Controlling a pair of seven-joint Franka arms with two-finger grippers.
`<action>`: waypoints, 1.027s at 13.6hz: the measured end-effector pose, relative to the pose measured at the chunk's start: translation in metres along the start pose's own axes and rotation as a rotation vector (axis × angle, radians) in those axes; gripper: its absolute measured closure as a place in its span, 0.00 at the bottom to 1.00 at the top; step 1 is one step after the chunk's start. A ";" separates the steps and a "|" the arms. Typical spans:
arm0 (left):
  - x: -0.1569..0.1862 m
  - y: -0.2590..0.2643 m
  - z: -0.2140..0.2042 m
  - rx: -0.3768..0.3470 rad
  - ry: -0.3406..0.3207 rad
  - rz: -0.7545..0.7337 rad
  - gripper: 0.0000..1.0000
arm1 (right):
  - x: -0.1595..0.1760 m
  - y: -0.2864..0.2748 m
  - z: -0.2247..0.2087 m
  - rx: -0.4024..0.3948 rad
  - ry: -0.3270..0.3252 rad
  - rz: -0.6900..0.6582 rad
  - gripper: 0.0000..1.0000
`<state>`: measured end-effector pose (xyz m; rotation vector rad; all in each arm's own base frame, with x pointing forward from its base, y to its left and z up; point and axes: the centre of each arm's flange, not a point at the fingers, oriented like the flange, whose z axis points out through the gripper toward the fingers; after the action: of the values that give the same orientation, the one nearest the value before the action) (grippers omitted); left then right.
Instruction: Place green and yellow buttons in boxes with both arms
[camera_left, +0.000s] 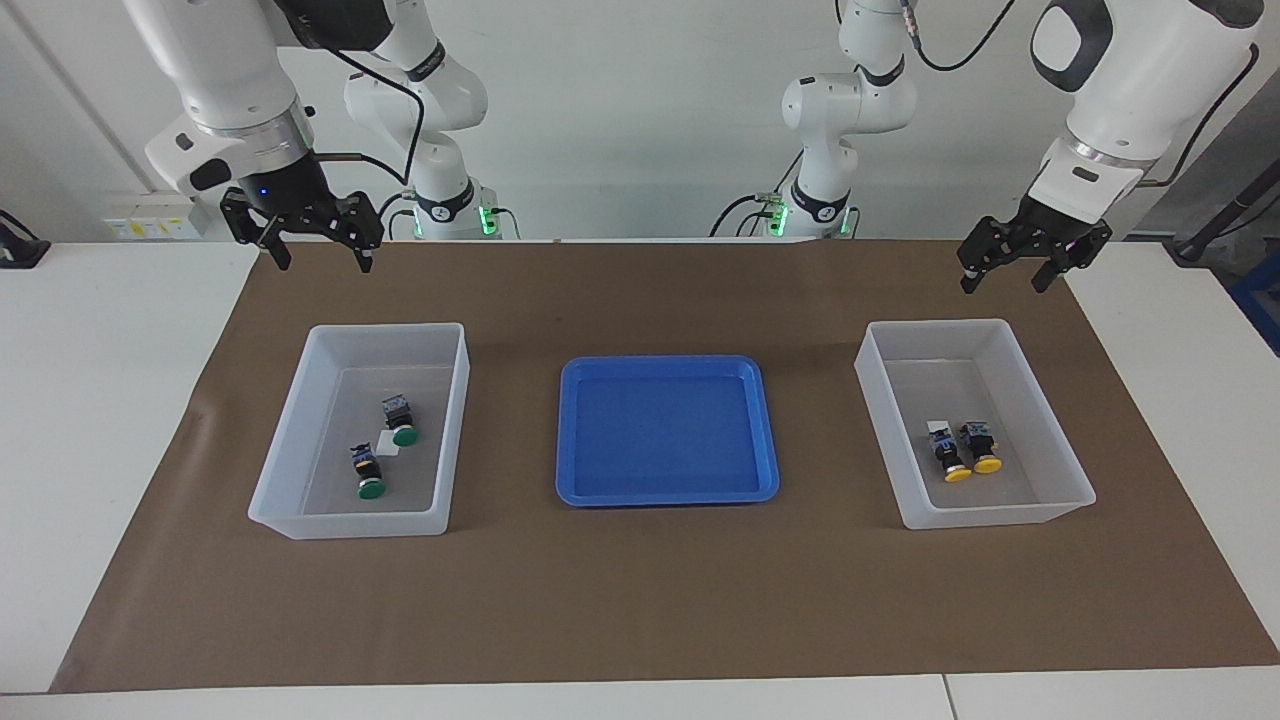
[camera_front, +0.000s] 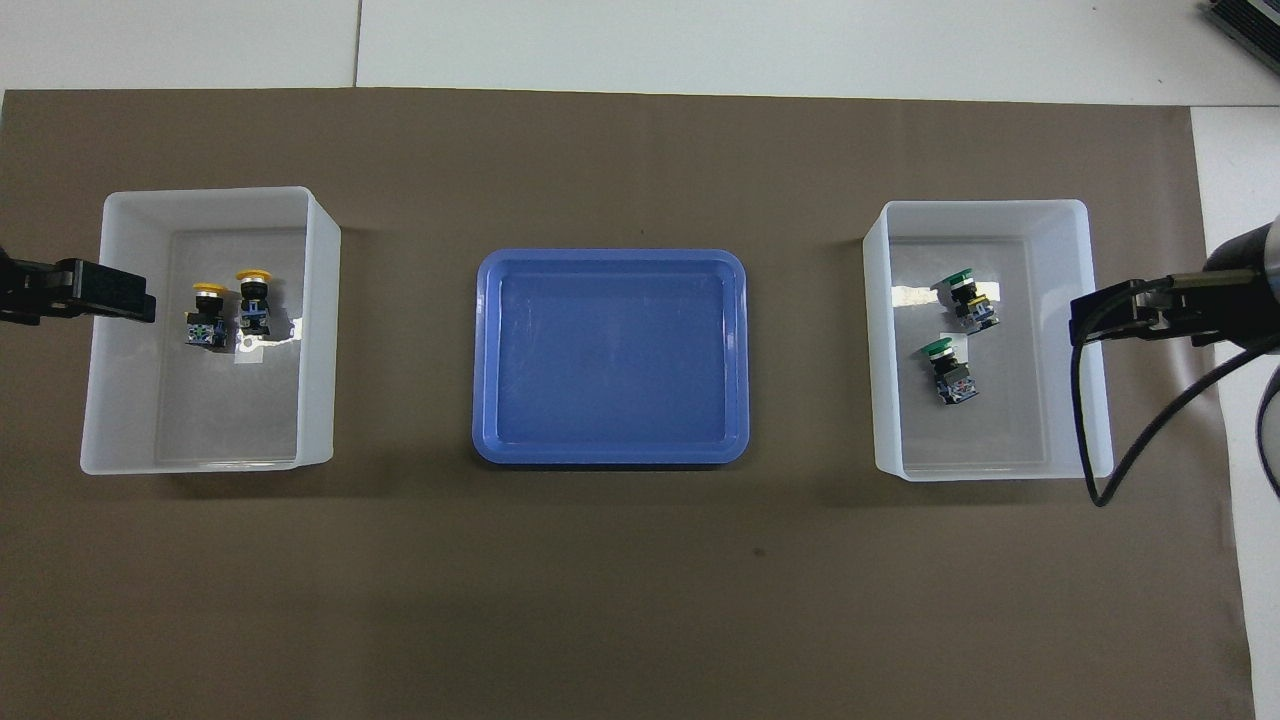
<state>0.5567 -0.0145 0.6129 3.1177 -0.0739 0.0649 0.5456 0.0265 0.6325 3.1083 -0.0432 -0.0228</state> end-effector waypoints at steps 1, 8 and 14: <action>0.000 0.000 0.000 0.000 0.000 0.000 0.00 | -0.001 0.001 -0.002 0.017 -0.004 0.005 0.00; 0.000 0.000 0.000 0.000 0.000 0.000 0.00 | -0.003 0.007 -0.003 0.027 -0.009 0.011 0.00; 0.000 0.000 0.000 0.000 0.000 0.000 0.00 | -0.003 0.009 -0.003 0.027 -0.009 0.014 0.00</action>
<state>0.5567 -0.0145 0.6129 3.1177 -0.0739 0.0649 0.5427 0.0181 0.6363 3.1348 -0.0663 -0.0355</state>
